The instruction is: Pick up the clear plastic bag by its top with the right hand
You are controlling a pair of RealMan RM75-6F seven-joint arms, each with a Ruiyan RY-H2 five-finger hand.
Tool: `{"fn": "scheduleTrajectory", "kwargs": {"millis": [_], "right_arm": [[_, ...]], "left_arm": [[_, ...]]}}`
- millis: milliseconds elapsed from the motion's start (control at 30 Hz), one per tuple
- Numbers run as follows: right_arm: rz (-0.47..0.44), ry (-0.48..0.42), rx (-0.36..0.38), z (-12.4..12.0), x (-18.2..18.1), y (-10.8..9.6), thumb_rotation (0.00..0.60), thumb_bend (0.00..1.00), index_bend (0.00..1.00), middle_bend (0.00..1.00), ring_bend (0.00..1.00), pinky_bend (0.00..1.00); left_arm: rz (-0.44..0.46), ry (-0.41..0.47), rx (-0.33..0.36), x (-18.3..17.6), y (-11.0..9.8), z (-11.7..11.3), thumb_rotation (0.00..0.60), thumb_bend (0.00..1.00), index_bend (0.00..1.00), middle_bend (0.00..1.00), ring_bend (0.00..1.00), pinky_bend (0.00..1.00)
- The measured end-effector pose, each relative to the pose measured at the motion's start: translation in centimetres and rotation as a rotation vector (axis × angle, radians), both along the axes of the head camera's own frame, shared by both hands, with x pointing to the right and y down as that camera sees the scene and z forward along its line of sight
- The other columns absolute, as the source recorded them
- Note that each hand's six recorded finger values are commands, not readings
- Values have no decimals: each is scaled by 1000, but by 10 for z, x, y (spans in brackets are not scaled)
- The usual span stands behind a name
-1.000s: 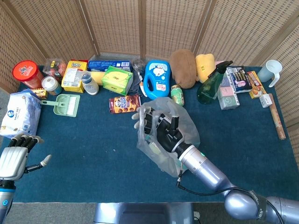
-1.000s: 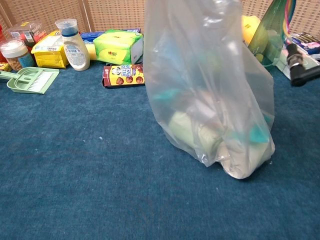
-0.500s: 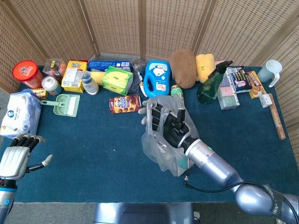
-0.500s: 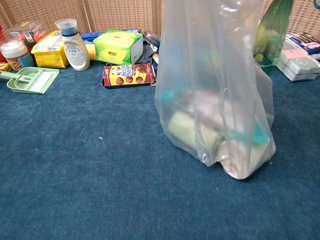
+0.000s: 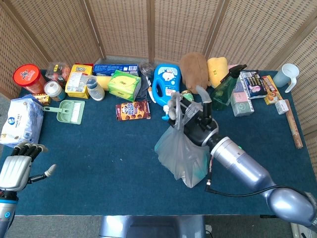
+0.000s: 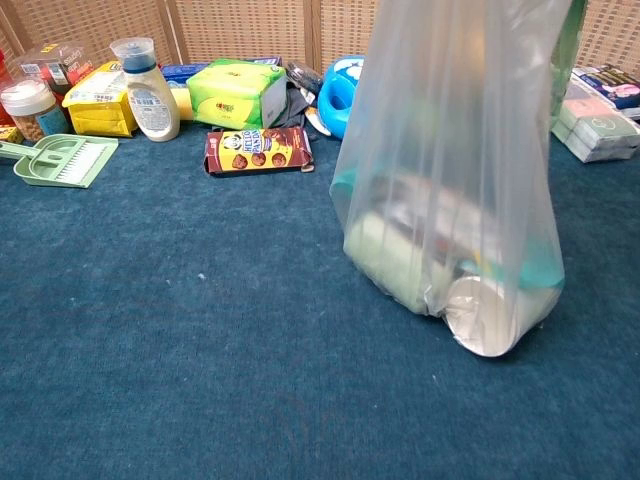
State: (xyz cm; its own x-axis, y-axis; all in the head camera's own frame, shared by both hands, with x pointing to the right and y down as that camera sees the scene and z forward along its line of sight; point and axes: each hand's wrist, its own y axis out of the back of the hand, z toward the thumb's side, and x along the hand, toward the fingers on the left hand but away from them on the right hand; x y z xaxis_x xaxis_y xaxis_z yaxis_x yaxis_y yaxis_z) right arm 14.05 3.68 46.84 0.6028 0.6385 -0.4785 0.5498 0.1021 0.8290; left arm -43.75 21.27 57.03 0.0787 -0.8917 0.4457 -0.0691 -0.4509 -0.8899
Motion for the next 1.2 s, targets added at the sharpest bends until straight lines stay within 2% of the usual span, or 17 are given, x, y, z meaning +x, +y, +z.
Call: {"fn": "scheduleTrajectory", "kwargs": {"millis": [133, 233, 300, 367, 500, 800, 1200], "right_arm": [[50, -22, -7, -7, 15, -10, 294, 431, 488, 582, 685, 785], [79, -37, -9, -13, 24, -16, 382, 447, 512, 609, 711, 803], [96, -43, -10, -15, 30, -20, 462, 462, 545, 652, 755, 828], [108, -43, -2, -19, 36, -25, 514, 475, 570, 686, 792, 844], [112, -52, 5, -25, 41, -28, 586, 504, 602, 737, 853, 879], [142, -90, 34, -42, 53, -39, 600, 614, 611, 756, 881, 903], [173, -130, 45, -51, 67, -42, 600, 615, 612, 758, 883, 905]], "left_arm": [[0, 2, 5, 1, -1, -1, 0, 208, 321, 308, 227, 131], [1, 3, 11, 1, -1, -2, 0, 207, 321, 308, 227, 131], [1, 4, 15, 2, -1, -3, 0, 208, 321, 308, 227, 131], [2, 6, 19, 2, 0, -5, 0, 207, 321, 308, 226, 132], [-1, 5, 22, 2, 1, -7, 0, 208, 321, 308, 227, 132], [-3, -4, 26, 0, 2, -12, 0, 207, 321, 308, 227, 131], [-10, -3, 32, 0, 2, -15, 0, 208, 321, 308, 227, 131]]}}
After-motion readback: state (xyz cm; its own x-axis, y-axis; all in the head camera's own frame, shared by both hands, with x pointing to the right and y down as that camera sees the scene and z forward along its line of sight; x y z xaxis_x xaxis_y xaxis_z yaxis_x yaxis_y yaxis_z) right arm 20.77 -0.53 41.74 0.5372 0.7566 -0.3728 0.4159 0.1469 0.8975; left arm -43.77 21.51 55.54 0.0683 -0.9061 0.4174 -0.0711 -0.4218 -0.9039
